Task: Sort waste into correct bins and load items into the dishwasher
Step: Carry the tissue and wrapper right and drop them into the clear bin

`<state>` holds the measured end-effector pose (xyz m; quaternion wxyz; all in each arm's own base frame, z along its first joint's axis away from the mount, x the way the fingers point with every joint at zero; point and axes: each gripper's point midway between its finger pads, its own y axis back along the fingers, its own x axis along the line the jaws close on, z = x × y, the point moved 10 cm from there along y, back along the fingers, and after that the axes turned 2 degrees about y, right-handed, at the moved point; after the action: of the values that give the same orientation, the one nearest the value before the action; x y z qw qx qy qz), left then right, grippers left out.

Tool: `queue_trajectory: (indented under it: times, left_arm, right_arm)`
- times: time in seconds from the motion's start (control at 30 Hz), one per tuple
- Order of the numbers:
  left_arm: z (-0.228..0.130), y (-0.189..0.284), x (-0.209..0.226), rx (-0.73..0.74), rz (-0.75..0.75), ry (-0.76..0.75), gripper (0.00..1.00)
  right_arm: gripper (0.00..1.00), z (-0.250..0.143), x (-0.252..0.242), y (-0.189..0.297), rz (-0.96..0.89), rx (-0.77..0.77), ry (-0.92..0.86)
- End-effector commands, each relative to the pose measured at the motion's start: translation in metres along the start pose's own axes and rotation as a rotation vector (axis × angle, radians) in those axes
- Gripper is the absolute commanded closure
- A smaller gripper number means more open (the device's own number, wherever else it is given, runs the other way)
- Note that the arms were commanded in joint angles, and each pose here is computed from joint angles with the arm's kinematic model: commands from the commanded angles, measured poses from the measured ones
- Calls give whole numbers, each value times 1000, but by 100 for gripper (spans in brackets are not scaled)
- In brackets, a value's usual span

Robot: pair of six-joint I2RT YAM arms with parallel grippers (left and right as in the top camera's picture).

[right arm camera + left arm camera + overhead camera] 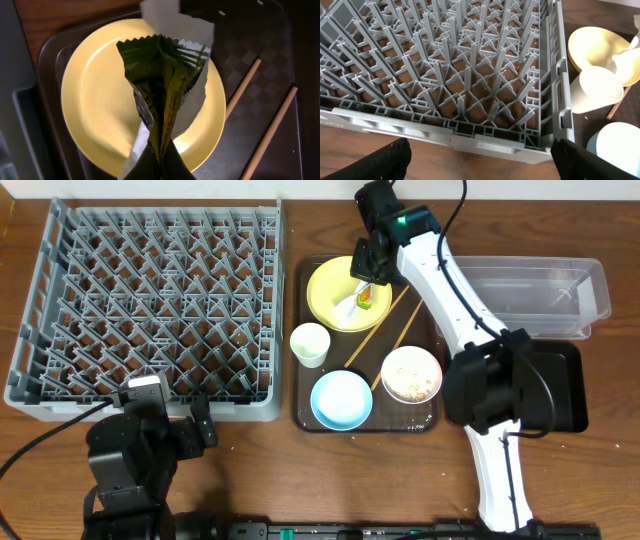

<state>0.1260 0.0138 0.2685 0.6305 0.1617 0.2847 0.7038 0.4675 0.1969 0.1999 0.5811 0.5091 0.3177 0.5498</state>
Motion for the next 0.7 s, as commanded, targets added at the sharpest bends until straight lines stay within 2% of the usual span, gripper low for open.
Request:
queue_trajectory:
  times: [0.0, 0.3, 0.67]
  left_arm:
    - [4, 5, -1, -17, -6, -9, 7]
    - [4, 5, -1, -17, -6, -9, 7]
    - [4, 5, -1, -17, -6, -8, 7]
  right_arm:
    - [99, 17, -12, 62, 80, -90, -18]
    - [99, 37, -115, 130, -9, -85, -237]
    - [98, 49, -239, 111, -197, -16, -616]
